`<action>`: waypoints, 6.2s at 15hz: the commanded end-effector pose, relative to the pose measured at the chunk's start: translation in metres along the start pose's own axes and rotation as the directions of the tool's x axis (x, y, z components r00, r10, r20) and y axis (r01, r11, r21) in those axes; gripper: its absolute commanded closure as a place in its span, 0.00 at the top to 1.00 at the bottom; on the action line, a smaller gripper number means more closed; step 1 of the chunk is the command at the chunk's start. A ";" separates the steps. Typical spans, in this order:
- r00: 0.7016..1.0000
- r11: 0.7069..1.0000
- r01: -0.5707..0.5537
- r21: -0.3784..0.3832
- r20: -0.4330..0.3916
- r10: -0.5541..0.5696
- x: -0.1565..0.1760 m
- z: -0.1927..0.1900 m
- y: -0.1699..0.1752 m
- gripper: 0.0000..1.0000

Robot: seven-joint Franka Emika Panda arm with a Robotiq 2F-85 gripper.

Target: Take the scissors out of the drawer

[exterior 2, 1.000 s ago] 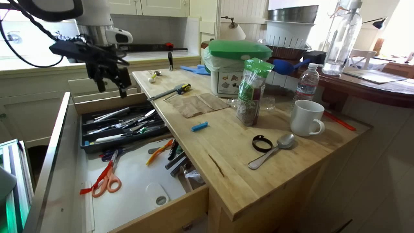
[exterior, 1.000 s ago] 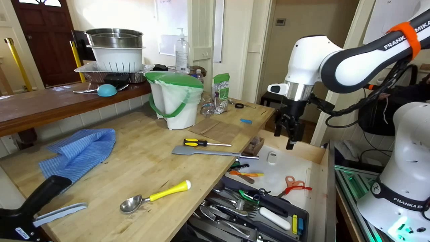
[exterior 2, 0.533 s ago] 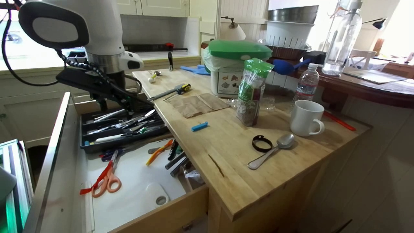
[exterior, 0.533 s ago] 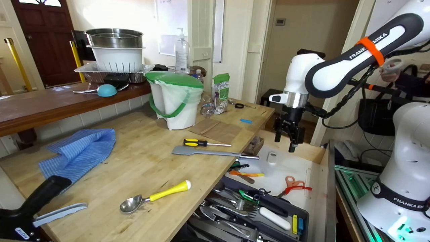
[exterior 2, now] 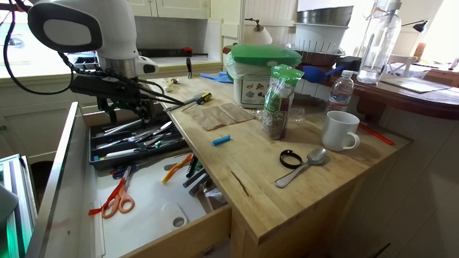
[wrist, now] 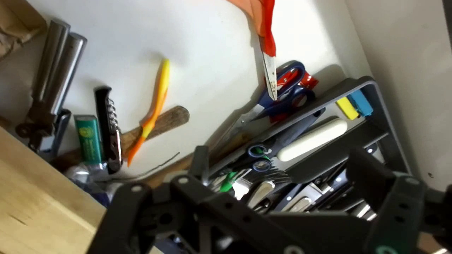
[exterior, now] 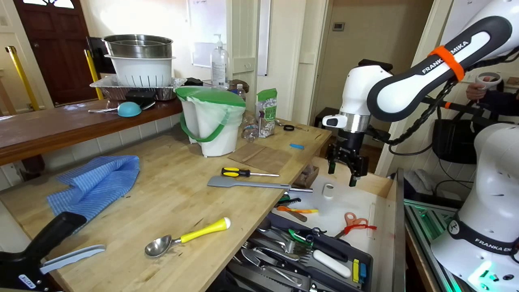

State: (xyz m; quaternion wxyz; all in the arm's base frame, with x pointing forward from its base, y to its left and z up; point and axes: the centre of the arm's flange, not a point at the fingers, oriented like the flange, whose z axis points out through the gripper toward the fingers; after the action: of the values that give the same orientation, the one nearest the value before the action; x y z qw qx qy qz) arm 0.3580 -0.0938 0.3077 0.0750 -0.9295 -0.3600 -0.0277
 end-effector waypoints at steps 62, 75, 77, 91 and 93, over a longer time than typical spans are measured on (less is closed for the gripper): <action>0.942 0.994 -0.056 -0.094 0.326 0.084 -0.037 0.217 -0.003 0.75; 0.943 0.992 -0.079 -0.098 0.314 0.106 -0.056 0.202 -0.002 0.05; 0.941 0.983 -0.152 -0.098 0.290 0.175 -0.058 0.188 -0.001 0.06; 0.971 0.986 -0.142 -0.088 0.180 0.156 0.057 0.071 -0.010 0.06; 0.972 0.995 -0.058 -0.083 0.223 0.076 0.066 0.042 -0.007 0.06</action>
State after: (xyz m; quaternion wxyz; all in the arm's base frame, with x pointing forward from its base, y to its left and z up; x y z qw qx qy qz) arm 0.3946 -0.0333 0.2226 0.0159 -0.9585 -0.2804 0.0497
